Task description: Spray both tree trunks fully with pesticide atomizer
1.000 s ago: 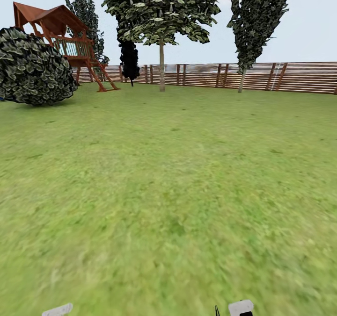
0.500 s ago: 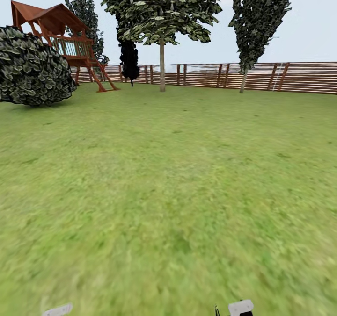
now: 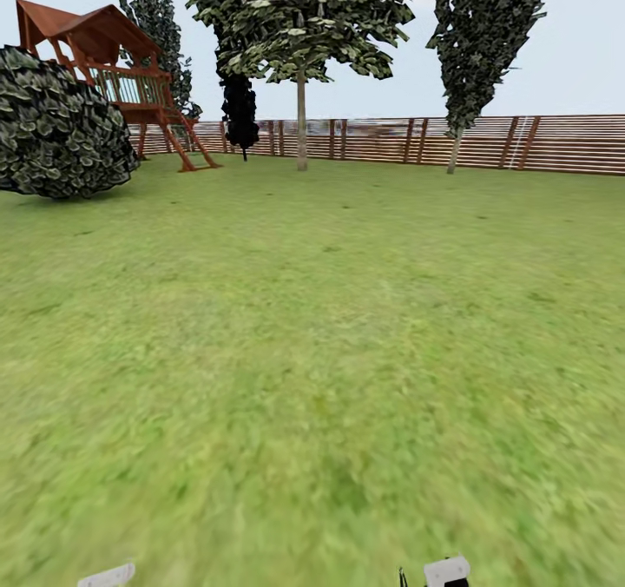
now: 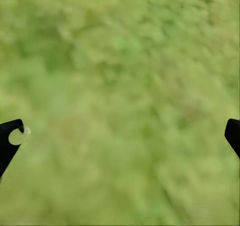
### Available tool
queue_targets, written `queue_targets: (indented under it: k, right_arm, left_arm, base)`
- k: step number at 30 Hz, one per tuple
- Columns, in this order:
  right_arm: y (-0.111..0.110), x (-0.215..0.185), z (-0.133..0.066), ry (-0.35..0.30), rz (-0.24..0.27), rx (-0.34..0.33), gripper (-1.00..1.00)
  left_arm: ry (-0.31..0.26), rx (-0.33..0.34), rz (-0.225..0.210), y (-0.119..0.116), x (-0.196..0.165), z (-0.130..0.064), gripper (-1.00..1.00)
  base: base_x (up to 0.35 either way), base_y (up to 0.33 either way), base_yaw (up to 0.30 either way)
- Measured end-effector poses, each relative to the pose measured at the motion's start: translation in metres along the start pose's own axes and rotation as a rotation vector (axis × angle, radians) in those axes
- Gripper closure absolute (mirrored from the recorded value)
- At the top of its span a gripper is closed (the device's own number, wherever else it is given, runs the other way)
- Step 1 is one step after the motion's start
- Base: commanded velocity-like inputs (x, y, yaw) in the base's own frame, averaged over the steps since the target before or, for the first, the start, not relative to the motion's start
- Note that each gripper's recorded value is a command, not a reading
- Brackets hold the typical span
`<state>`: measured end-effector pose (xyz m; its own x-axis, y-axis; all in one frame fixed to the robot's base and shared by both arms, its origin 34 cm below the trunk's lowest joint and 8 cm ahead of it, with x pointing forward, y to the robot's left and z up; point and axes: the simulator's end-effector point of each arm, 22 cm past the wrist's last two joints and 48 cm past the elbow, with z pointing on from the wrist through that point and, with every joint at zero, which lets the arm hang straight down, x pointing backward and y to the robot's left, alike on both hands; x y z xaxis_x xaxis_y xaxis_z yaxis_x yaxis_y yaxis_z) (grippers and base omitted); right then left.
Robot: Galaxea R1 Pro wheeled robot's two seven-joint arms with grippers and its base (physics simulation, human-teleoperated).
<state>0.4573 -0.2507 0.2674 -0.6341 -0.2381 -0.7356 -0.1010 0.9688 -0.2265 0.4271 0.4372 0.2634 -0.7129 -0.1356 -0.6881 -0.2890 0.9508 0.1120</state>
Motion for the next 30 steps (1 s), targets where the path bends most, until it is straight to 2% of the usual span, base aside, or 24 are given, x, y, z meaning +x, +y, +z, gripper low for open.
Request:
queue_targets:
  k: [30]
  right_arm:
    - [0.0000,0.0001,-0.0001,0.000,0.000,0.000,-1.00]
  left_arm:
    - [0.000,0.000,0.000,0.0000,0.0000,0.0000,1.00]
  base:
    - [0.335,0.078,0.000]
